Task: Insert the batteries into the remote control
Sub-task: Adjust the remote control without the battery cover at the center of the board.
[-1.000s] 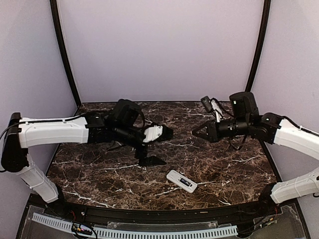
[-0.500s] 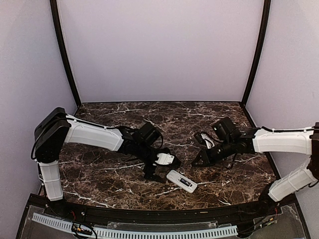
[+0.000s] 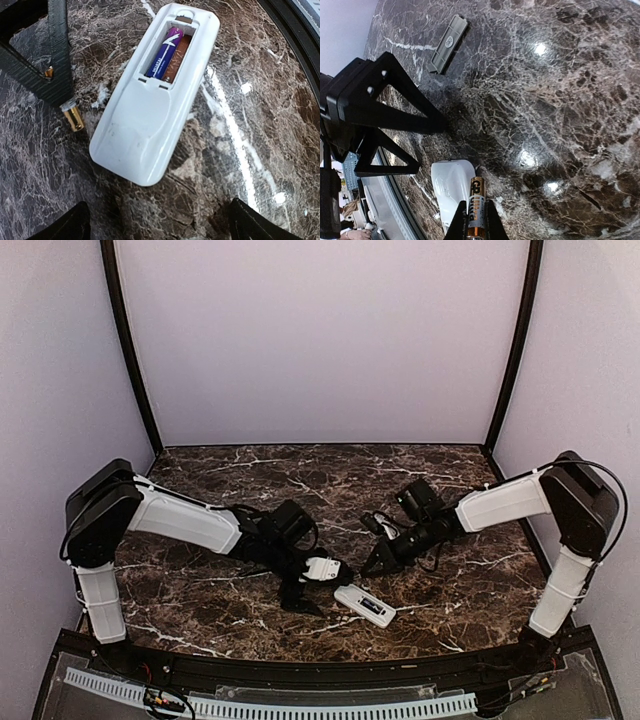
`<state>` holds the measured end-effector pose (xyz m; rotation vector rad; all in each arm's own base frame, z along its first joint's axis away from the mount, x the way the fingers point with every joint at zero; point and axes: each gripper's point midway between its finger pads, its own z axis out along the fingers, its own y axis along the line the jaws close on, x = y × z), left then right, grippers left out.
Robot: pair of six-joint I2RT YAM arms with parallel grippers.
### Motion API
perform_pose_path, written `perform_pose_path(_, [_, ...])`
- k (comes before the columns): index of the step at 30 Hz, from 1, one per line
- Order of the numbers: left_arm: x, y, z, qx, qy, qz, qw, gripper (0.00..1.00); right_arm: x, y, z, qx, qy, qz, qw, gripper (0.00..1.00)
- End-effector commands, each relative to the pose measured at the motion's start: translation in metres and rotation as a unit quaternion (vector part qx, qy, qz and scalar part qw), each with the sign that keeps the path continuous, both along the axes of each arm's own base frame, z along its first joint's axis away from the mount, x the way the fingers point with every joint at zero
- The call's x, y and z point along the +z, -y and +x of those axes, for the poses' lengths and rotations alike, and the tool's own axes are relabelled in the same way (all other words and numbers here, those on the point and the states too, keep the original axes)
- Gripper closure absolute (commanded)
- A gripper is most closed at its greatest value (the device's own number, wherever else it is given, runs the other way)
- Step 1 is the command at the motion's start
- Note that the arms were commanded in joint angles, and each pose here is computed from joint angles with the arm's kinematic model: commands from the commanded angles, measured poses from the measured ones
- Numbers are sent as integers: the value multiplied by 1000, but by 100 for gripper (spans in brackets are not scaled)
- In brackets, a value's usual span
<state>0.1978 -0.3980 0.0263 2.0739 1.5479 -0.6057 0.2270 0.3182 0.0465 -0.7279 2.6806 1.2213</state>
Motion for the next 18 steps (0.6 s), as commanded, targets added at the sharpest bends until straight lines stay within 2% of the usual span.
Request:
perform_pose_path(1, [19, -8, 7, 35, 24, -14, 999, 5, -1, -5, -11, 32, -10, 30, 999, 100])
perform_pose_path(11, [19, -11, -6, 36, 10, -8, 999, 5, -5, -9, -38, 75, -32, 38, 996, 100])
perform_pose_path(18, [22, -11, -9, 36, 4, -8, 999, 6, 4, -11, -32, 82, -16, 31, 996, 100])
